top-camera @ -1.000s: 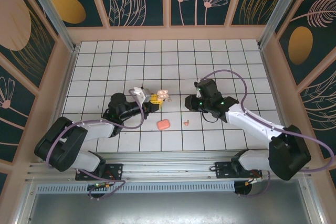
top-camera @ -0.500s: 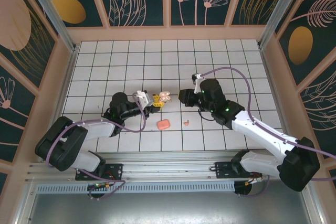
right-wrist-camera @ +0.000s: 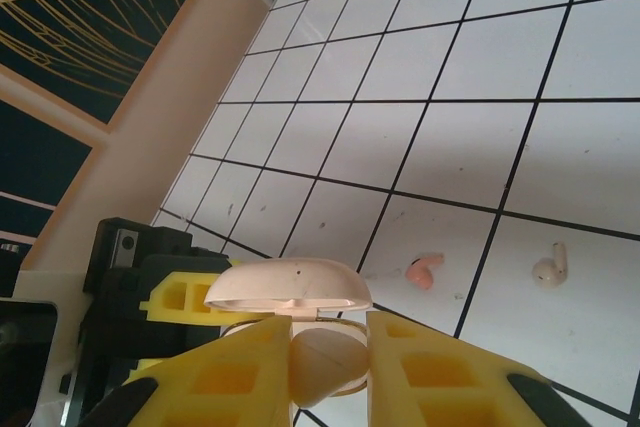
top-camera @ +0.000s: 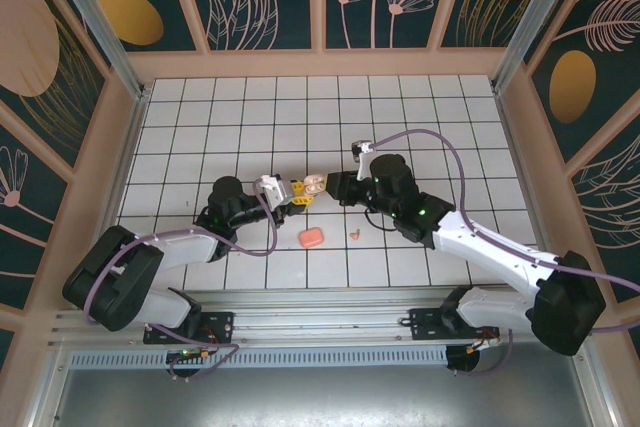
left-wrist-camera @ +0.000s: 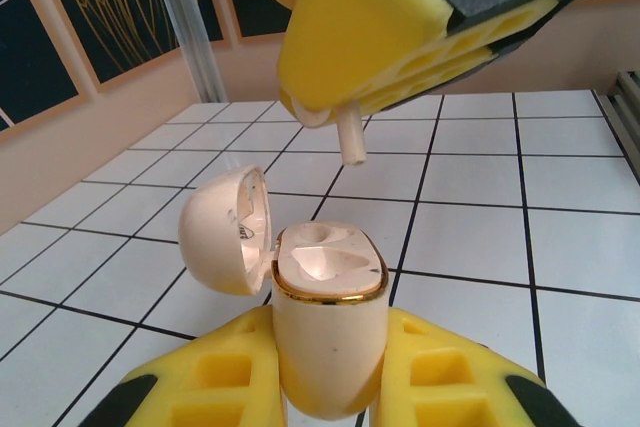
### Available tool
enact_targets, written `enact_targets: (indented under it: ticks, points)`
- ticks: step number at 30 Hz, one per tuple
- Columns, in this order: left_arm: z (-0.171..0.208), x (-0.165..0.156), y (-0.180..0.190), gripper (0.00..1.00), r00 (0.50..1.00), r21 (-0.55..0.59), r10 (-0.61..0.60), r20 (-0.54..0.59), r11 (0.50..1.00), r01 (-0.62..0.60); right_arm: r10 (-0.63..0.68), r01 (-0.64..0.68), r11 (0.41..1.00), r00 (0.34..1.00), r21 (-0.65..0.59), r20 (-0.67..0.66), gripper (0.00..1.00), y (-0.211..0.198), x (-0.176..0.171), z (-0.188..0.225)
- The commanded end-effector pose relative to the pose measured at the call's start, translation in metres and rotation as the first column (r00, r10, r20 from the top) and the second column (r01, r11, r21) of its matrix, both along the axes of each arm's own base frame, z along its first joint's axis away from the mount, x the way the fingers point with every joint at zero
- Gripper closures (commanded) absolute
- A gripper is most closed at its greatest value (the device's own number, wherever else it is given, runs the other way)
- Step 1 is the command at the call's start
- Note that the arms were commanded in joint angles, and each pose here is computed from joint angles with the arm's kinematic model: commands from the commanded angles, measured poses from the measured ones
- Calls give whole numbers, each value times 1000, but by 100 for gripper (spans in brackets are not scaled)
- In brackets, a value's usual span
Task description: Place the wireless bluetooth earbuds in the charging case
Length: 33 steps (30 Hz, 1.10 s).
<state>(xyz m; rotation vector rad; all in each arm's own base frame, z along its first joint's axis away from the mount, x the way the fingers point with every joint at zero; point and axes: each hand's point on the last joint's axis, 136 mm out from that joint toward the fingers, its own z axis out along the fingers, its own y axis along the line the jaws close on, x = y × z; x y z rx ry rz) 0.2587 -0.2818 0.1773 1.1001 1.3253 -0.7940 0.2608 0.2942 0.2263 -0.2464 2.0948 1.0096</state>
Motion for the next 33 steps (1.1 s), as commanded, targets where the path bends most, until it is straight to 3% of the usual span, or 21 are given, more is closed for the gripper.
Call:
enact_targets:
  ticks: [1,33]
  points:
    - [20,-1,-3,88,997,-29,-14,71,999,16,-38,37,999,999,37,20,78,2,6,6]
    - [37,-3,-4,88,996,-70,-17,92,997,24,-74,74,997,997,-20,1,78,5,9,-14]
